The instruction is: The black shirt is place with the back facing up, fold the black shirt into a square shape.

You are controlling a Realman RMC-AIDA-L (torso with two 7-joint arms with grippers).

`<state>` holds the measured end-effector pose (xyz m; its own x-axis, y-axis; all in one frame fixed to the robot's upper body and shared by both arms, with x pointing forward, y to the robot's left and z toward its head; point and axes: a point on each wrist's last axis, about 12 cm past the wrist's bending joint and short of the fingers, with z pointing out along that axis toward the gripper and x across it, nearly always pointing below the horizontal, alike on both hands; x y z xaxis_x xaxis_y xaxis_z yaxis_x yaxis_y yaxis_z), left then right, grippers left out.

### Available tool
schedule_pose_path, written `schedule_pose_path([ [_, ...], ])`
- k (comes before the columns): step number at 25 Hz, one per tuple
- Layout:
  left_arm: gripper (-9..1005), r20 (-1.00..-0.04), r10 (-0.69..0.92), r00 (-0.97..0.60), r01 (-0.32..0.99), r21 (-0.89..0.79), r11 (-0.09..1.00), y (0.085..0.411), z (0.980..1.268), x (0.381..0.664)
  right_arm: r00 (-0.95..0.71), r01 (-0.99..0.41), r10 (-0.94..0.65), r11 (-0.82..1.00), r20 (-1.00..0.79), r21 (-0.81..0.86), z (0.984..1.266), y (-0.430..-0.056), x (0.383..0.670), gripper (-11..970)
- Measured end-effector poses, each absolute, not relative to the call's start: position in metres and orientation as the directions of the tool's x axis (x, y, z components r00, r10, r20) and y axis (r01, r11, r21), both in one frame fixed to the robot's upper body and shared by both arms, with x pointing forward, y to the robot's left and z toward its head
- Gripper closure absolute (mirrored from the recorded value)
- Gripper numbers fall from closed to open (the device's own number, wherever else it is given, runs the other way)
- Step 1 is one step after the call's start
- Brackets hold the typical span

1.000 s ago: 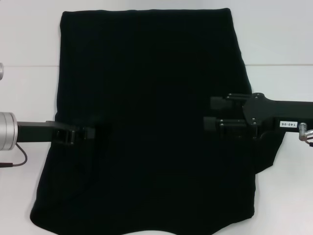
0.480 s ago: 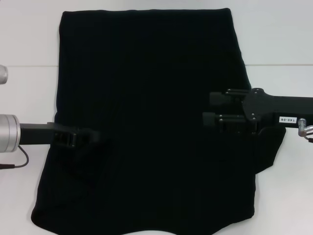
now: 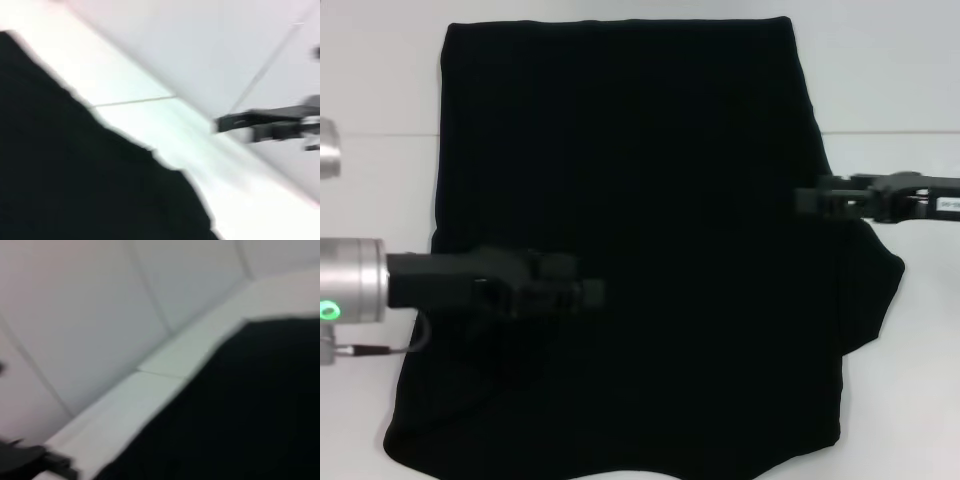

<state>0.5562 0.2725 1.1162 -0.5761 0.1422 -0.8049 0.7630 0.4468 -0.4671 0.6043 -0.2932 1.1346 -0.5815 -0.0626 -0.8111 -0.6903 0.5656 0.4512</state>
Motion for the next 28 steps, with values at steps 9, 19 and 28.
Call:
schedule_pose_path([
  [9, 155, -0.942, 0.165, -0.293, 0.927, -0.238, 0.289, 0.247, 1.100, 0.539, -0.816, -0.367, 0.011, 0.762, -0.578, 0.533, 1.142, -0.336, 0.614, 198],
  [19, 89, -0.964, 0.233, -0.132, 0.974, -0.083, 0.210, 0.237, 1.086, 0.527, -0.893, -0.207, 0.026, 0.863, -0.449, 0.460, 1.132, -0.344, 0.617, 198],
  [28, 88, -0.959, 0.251, -0.131, 0.978, -0.084, 0.189, 0.234, 1.083, 0.525, -0.920, -0.177, 0.007, 0.886, -0.392, 0.430, 1.114, -0.331, 0.617, 199],
])
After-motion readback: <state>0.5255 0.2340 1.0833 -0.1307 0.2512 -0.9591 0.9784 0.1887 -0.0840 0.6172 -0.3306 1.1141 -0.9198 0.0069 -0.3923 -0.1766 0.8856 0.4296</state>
